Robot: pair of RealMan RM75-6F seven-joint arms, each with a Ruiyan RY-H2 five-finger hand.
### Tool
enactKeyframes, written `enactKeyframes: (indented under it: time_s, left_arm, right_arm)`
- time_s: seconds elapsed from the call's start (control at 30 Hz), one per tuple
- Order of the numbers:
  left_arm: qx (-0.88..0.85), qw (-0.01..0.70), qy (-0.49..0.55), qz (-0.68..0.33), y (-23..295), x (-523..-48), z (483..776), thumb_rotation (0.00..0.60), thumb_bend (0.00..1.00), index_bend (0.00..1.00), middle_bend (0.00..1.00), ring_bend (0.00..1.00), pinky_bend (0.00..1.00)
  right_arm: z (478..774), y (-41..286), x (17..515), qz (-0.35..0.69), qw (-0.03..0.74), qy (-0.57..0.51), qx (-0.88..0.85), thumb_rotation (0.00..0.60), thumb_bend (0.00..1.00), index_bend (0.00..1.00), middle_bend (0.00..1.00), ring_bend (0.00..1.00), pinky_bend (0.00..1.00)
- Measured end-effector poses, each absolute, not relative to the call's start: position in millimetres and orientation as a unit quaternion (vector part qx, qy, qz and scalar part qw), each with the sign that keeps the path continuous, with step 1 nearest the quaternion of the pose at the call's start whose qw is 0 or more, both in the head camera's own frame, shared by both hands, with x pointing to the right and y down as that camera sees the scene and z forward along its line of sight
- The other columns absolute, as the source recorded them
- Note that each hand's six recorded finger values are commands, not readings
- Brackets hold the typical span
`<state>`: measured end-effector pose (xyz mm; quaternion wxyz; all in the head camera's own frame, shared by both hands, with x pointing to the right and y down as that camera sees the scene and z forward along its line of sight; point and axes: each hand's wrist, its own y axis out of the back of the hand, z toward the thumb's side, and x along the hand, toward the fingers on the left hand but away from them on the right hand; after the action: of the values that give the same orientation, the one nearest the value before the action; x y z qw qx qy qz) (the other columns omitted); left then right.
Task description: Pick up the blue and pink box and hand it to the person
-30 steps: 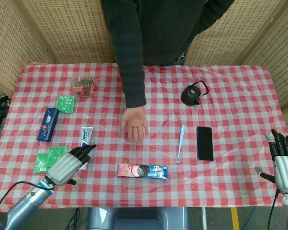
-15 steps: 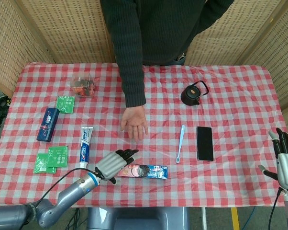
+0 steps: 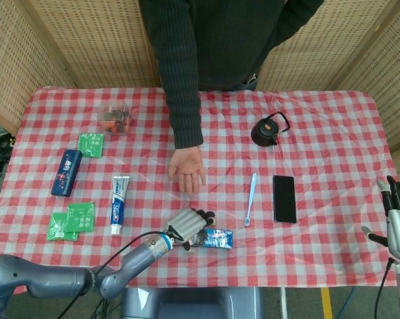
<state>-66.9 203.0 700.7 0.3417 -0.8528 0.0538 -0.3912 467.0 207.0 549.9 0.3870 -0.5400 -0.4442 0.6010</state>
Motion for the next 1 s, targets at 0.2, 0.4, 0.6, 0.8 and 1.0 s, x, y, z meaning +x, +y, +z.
enactKeyframes:
  time_s: [0.2, 0.4, 0.6, 0.8, 1.0]
  left_arm:
    - [-0.844, 0.357, 0.076, -0.392, 195.9, -64.1, 698.3, 0.600, 0.09, 0.68, 0.54, 0.54, 0.62]
    - [-0.849, 0.360, 0.106, -0.372, 186.5, -69.6, 685.1, 0.600, 0.10, 0.69, 0.54, 0.54, 0.63]
    - [-0.849, 0.382, 0.144, -0.337, 164.4, -89.5, 654.5, 0.600, 0.09, 0.69, 0.55, 0.55, 0.63]
    - [-0.832, 0.419, 0.213, -0.296, 118.4, -123.9, 607.1, 0.600, 0.08, 0.69, 0.55, 0.55, 0.63]
    - [-0.803, 0.441, 0.282, -0.287, 65.4, -149.9, 570.1, 0.600, 0.07, 0.69, 0.55, 0.55, 0.63]
  right_arm:
    - [551.9, 206.4, 466.5, 0.603, 0.387, -0.442, -0.539, 0.600, 0.00, 0.02, 0.00, 0.00, 0.00]
    - [552.8, 206.1, 466.8, 0.605, 0.386, -0.442, -0.539, 0.600, 0.00, 0.02, 0.00, 0.00, 0.00]
    - [553.4, 206.2, 466.0, 0.606, 0.385, -0.441, -0.539, 0.600, 0.00, 0.02, 0.00, 0.00, 0.00]
    - [556.5, 206.4, 462.6, 0.607, 0.386, -0.436, -0.541, 0.600, 0.00, 0.02, 0.00, 0.00, 0.00]
    - [560.3, 206.1, 458.6, 0.608, 0.385, -0.431, -0.544, 0.600, 0.00, 0.02, 0.00, 0.00, 0.00]
